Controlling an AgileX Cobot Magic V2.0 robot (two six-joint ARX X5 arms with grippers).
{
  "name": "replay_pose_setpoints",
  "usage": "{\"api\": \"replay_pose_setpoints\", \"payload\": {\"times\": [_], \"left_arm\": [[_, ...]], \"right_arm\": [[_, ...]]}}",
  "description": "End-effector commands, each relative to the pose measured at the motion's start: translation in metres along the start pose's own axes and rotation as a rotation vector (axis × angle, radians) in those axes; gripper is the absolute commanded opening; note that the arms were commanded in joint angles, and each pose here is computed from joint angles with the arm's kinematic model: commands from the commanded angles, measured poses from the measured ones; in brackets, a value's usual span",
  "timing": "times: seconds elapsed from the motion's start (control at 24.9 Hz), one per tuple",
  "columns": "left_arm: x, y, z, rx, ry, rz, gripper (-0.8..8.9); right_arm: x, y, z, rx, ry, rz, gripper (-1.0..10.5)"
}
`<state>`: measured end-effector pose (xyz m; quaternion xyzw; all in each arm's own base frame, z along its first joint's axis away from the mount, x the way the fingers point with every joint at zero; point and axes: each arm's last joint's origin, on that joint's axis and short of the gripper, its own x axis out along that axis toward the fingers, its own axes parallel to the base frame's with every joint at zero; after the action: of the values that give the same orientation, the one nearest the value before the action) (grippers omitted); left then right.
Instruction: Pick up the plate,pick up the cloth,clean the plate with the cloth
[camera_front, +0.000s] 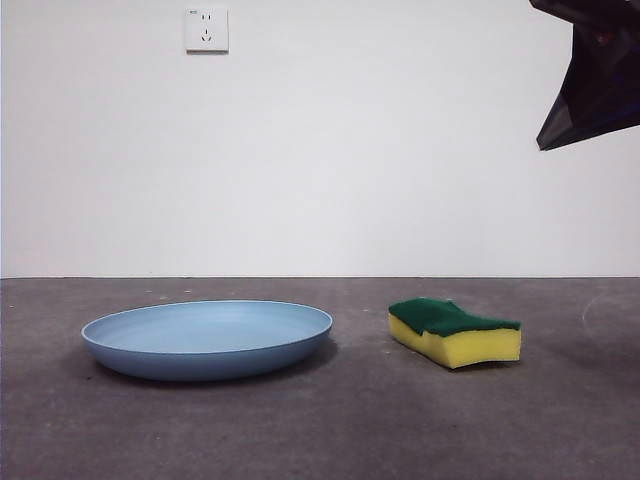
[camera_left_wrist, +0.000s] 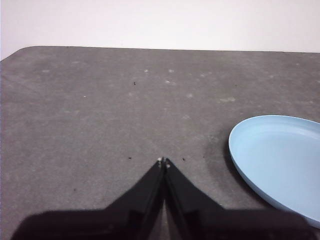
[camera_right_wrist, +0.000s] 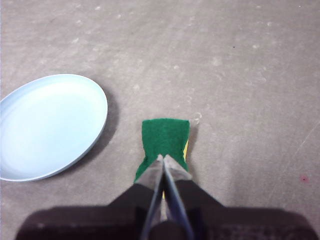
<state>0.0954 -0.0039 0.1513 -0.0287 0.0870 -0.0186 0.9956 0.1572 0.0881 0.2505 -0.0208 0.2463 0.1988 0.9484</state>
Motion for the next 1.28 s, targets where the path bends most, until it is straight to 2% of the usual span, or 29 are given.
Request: {"api": "replay_pose_setpoints", "payload": {"times": [0.04, 0.6, 0.68, 0.72, 0.84, 0.92, 1.0, 1.12, 1.28], "left_arm": [[0.001, 0.001, -0.004, 0.003, 0.006, 0.004, 0.0], [0.001, 0.001, -0.004, 0.003, 0.006, 0.004, 0.0], [0.001, 0.001, -0.004, 0.003, 0.007, 0.004, 0.0], [0.001, 0.001, -0.004, 0.003, 0.006, 0.004, 0.0], [0.001, 0.001, -0.004, 0.003, 0.006, 0.004, 0.0], [0.001, 0.001, -0.004, 0.003, 0.007, 0.004, 0.0], [0.001, 0.001, -0.004, 0.003, 0.006, 0.004, 0.0], [0.001, 0.001, -0.004, 0.003, 0.007, 0.004, 0.0], [0.001, 0.001, -0.004, 0.003, 0.007, 0.004, 0.0]], "right_arm": [[0.001, 0.0, -0.002, -0.005, 0.002, -0.003, 0.0], [-0.004, -0.001, -0.001, -0.016, -0.009, -0.002, 0.0], [-0.013, -0.008, -0.001, -0.063, -0.026, -0.059, 0.0], [-0.018, -0.013, -0.001, -0.06, -0.038, -0.082, 0.0], [-0.036, -0.034, -0.007, 0.022, -0.117, -0.184, 0.0], [-0.048, -0.044, -0.021, 0.058, -0.171, -0.216, 0.0], [-0.057, -0.052, -0.038, 0.084, -0.22, -0.296, 0.0], [-0.064, -0.057, -0.065, 0.114, -0.286, -0.378, 0.0], [-0.061, -0.058, -0.089, 0.126, -0.374, -0.407, 0.0]]}}
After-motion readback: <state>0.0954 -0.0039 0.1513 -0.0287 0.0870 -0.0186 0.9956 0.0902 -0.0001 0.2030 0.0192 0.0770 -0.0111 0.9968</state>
